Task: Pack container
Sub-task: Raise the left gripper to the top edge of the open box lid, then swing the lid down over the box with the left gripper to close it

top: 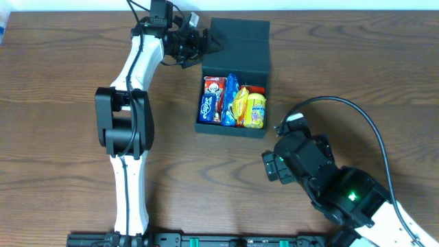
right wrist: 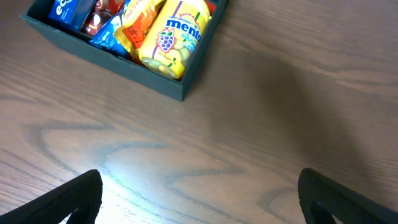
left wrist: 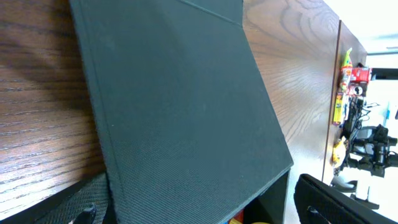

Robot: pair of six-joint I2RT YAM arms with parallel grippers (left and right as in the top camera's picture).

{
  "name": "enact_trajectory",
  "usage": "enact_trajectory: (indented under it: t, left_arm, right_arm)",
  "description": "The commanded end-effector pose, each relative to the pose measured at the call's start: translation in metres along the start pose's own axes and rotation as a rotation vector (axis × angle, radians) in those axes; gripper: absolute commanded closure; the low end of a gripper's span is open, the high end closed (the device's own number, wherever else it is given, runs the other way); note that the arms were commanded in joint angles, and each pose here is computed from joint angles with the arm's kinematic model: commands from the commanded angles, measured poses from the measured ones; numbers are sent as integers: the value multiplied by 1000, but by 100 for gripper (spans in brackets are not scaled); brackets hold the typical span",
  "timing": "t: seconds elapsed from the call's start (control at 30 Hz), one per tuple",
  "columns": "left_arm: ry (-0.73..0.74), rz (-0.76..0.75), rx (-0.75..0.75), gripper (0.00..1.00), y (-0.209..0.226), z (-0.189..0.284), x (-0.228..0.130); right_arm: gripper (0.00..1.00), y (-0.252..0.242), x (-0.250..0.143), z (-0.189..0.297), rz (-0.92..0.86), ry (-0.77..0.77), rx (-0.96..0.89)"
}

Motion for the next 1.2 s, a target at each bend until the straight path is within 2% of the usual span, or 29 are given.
enact_trajectory:
  t: [0.0, 0.27, 0.47, 0.8, 1.17]
  left_arm:
    - [0, 22, 4, 5, 8, -6, 2]
    - [0, 27, 46, 5, 14, -9, 1]
    - [0, -19, -37, 5, -3, -15, 3]
    - [24, -73, -62, 5, -21, -30, -3]
    - [-5, -212, -356, 5, -62, -23, 5]
  right_arm:
    - [1, -1, 1, 0, -9, -9, -11]
    - [1, -1, 1, 0, -9, -10, -11]
    - [1, -3, 2, 0, -9, -22, -29]
    - [1, -3, 2, 0, -9, -22, -29]
    - [1, -3, 2, 0, -9, -23, -29]
Point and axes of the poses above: each gripper's point midway between its finger pads, its own z axis back along the fingers, its own y axis along the line the jaws close on, x = y × z, the point moved 4 cm from there along z, back along the fingers, and after that the axes turned 13 degrees about -z, right-handed, at the moved point
